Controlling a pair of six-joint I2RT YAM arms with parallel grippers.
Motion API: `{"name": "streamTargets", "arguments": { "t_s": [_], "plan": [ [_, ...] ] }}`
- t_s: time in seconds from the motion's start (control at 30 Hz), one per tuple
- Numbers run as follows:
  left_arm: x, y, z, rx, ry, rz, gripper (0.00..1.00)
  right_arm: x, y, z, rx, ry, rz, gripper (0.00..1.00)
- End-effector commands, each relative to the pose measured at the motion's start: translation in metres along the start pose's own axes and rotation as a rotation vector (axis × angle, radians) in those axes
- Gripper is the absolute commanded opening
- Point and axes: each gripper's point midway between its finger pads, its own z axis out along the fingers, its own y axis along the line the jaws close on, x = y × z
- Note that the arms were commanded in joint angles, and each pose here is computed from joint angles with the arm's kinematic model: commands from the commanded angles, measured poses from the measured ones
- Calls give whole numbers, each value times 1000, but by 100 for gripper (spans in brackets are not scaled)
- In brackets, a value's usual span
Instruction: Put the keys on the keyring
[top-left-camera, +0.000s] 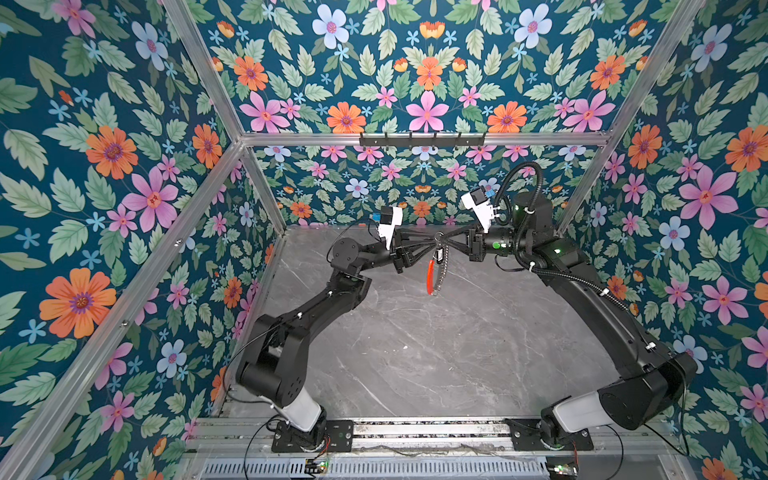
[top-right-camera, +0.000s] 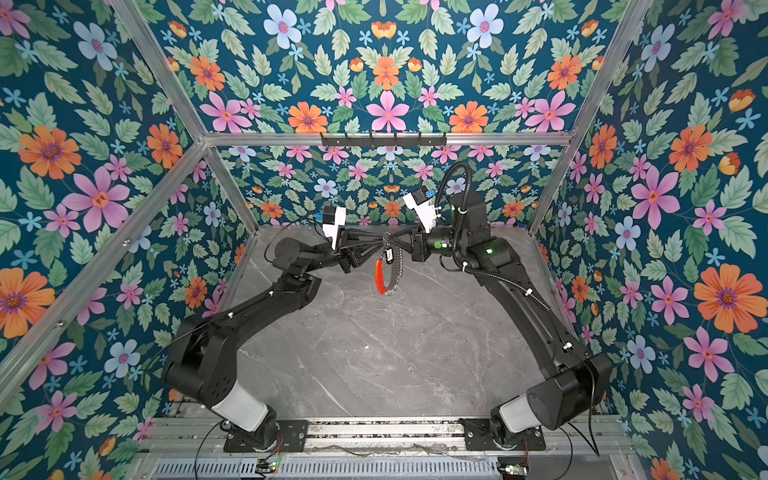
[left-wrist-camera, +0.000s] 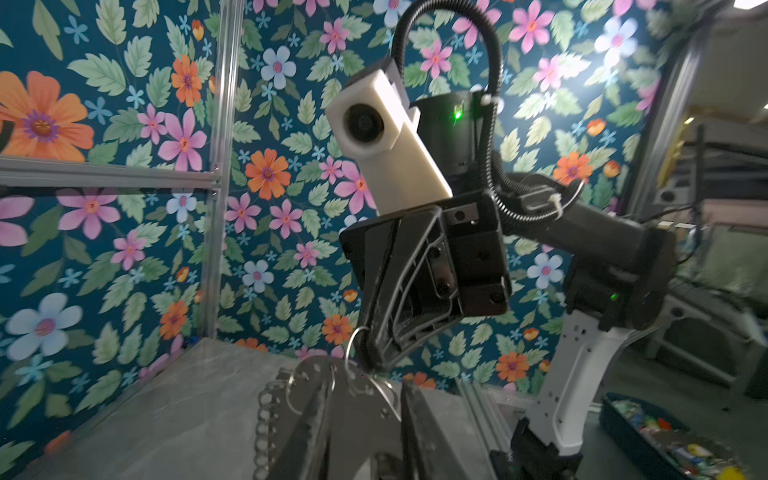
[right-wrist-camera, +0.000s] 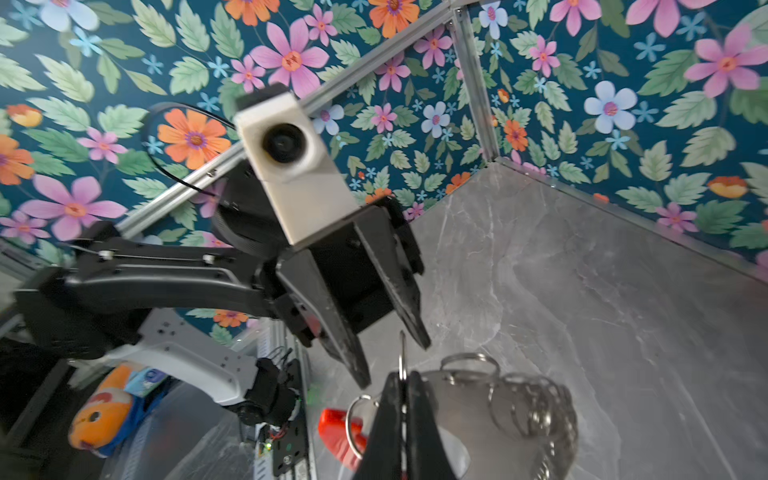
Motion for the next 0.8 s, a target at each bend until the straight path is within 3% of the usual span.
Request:
{"name": "streamTargets", "arguments": {
  "t_s": [0.0, 0.13, 0.3, 0.77],
  "plan": [
    [61, 16, -16, -129, 328, 132, 33, 24, -26, -6, 166, 120, -113, 0],
    [66, 10, -28, -134, 474, 200, 26, 37, -36, -9, 256, 218, -227, 0],
    [60, 10, -24, -96, 546, 211, 17, 47, -32, -3, 265, 313, -298, 0],
    [42, -2, 1, 67, 435, 123, 27, 54, -12, 4, 169, 280, -297, 0]
  ]
}}
